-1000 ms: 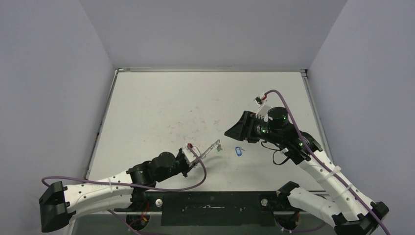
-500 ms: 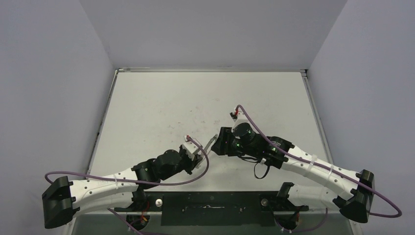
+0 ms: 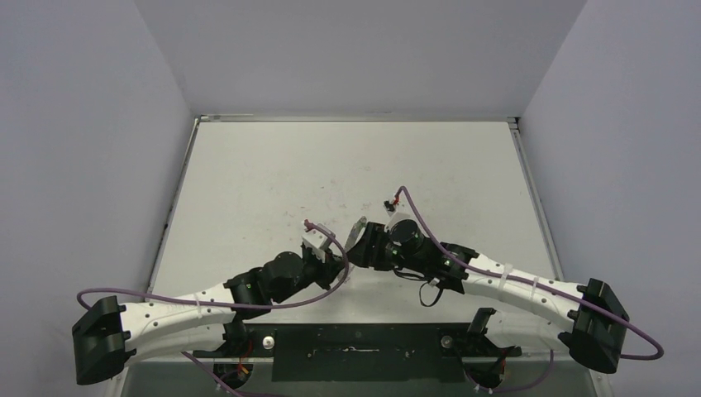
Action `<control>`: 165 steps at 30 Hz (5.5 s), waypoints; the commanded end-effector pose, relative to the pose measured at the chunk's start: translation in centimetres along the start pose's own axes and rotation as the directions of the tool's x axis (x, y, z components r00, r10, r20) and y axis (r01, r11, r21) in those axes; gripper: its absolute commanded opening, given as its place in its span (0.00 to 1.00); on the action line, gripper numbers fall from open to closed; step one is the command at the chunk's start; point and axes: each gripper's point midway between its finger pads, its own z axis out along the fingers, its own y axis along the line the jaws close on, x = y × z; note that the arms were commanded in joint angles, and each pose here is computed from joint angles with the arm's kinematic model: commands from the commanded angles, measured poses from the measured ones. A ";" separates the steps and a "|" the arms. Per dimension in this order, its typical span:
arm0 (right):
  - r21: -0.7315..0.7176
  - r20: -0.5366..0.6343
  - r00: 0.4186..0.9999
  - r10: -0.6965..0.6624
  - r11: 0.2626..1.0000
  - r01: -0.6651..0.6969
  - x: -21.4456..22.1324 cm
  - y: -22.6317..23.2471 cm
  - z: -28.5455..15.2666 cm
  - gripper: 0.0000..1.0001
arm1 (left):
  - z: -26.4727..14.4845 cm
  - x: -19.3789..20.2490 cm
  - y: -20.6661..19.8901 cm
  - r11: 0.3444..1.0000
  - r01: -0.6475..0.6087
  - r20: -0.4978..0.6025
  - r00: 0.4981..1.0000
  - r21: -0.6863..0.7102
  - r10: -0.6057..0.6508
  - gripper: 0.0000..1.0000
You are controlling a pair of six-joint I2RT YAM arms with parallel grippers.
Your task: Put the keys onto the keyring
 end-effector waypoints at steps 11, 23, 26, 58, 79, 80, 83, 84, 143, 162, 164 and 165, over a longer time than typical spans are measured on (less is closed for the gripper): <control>-0.377 0.146 0.968 0.205 0.916 -0.137 -4.2 5.5 -1.1 0.35 | -0.6 -6.4 -2.7 0.983 0.148 0.201 0.965 0.109 -0.168 0.00; -0.421 0.192 0.951 0.242 0.896 -0.142 -5.6 5.4 -2.2 0.18 | -0.8 -6.6 -2.8 0.981 0.149 0.210 0.962 0.123 -0.172 0.00; -0.419 0.185 0.954 0.237 0.897 -0.142 -5.5 5.5 -1.9 0.13 | -0.7 -6.6 -2.8 0.982 0.144 0.209 0.963 0.126 -0.168 0.00; -0.343 0.157 0.972 0.176 0.932 -0.113 -4.1 4.2 -0.9 0.63 | -1.3 -3.4 -0.2 0.888 -0.456 -0.007 0.889 0.055 0.457 0.00; -0.278 0.137 0.976 0.168 0.952 -0.125 -3.3 2.7 -0.3 0.00 | -2.5 -1.0 1.0 0.632 -0.769 -0.053 0.630 0.095 0.775 0.00; -0.276 0.145 0.977 0.156 0.955 -0.112 -3.4 2.7 -0.5 0.00 | -2.6 -0.9 1.0 0.640 -0.763 -0.058 0.637 0.096 0.768 0.00; -0.271 0.165 0.979 0.120 0.960 -0.072 -3.5 2.5 -0.9 0.00 | -2.9 -1.3 0.5 0.700 -0.708 -0.058 0.698 0.096 0.714 0.23; -0.268 0.169 0.980 0.104 0.962 -0.056 -3.5 2.4 -1.0 0.00 | -3.2 -1.7 0.1 0.725 -0.681 -0.045 0.725 0.100 0.687 0.33; -0.184 0.130 0.978 0.165 0.973 -0.140 -3.6 1.9 -0.5 0.00 | 0.4 -3.3 -4.1 0.816 -0.562 0.179 0.824 0.137 0.538 0.00; -0.206 0.130 0.978 0.163 0.969 -0.135 -3.8 2.4 -0.4 0.00 | -1.5 -4.1 -6.1 0.910 -0.336 0.250 0.928 0.242 0.277 0.00; -0.215 0.129 0.978 0.164 0.967 -0.134 -3.7 2.6 -0.5 0.00 | -1.4 -4.2 -6.1 0.920 -0.309 0.254 0.935 0.241 0.247 0.00; -0.219 0.128 0.978 0.164 0.967 -0.133 -3.7 2.6 -0.5 0.00 | -1.3 -4.3 -6.1 0.924 -0.297 0.256 0.938 0.240 0.235 0.00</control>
